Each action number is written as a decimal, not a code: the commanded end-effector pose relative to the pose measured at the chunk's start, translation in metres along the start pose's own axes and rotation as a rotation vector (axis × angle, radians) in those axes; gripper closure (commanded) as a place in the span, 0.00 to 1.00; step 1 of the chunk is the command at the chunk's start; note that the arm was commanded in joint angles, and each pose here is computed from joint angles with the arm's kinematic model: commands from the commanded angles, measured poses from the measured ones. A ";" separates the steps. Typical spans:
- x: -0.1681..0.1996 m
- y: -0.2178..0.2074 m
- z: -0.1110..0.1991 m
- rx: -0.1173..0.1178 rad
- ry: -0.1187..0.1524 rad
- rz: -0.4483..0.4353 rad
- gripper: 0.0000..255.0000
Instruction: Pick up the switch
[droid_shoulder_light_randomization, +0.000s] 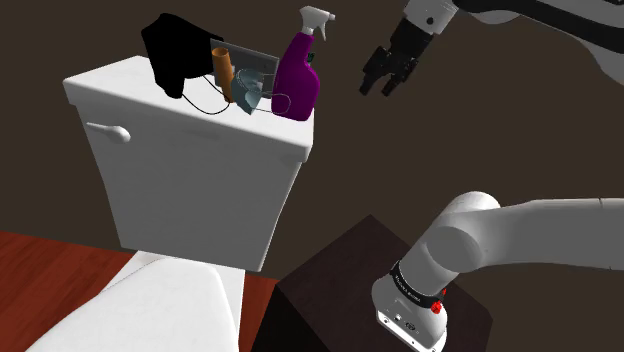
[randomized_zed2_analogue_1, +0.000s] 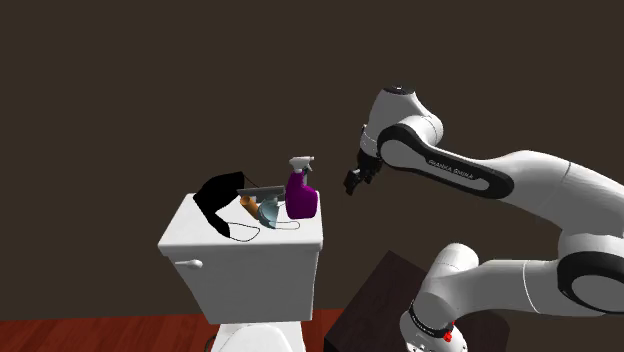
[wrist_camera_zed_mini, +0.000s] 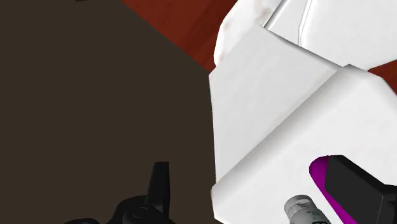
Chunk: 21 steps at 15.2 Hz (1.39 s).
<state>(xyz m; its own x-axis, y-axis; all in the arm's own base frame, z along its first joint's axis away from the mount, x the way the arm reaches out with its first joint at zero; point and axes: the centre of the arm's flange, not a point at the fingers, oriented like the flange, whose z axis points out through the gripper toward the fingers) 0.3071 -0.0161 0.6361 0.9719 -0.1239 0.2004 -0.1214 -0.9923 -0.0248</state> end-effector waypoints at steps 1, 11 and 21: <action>0.000 0.000 0.000 0.000 0.000 0.000 0.00; 0.087 -0.109 -0.010 -0.196 0.062 -0.415 0.00; 0.121 -0.229 -0.002 -0.374 0.118 -0.790 0.00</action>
<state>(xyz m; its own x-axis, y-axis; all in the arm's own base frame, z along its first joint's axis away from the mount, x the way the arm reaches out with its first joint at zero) 0.4492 0.1893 0.6694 0.7875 0.6020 0.1320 0.4852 -0.7377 0.4693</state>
